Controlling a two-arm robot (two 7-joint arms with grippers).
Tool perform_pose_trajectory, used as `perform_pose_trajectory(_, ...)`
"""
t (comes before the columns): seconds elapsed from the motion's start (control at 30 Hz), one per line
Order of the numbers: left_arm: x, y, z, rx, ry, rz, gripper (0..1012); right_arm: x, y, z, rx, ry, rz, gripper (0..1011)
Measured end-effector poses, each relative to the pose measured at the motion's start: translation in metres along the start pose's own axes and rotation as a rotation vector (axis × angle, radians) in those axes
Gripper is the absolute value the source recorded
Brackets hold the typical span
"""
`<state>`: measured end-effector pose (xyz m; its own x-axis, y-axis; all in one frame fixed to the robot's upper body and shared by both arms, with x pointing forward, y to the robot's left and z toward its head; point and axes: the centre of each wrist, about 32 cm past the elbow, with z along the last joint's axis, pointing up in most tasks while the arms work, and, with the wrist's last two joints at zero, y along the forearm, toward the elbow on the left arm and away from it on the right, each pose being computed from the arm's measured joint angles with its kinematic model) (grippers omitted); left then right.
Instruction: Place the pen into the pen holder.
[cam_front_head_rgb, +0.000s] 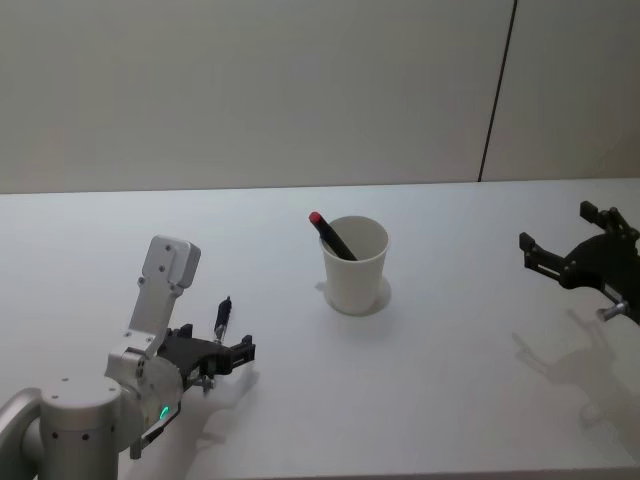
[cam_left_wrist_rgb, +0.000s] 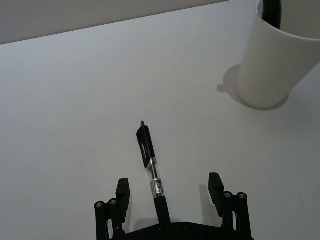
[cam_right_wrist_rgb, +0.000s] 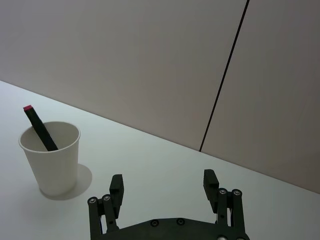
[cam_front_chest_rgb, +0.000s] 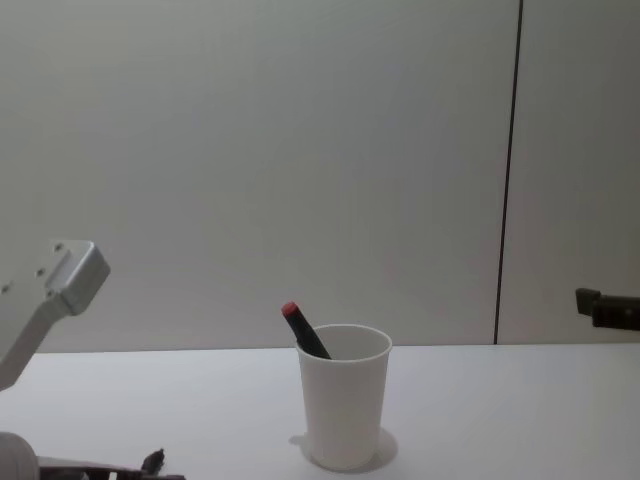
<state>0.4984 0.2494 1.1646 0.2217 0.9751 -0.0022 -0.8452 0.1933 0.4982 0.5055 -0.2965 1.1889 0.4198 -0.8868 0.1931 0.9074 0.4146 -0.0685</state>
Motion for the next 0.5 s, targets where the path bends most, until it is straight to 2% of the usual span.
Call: perform_pose_trajectory(0.5, 0.0044, -0.0068, 0.0016, 0.045, -0.007, -0.007, 1000, 0.0000, 0.0000, 0.0000, 0.000, 0.000, 0.000, 1002)
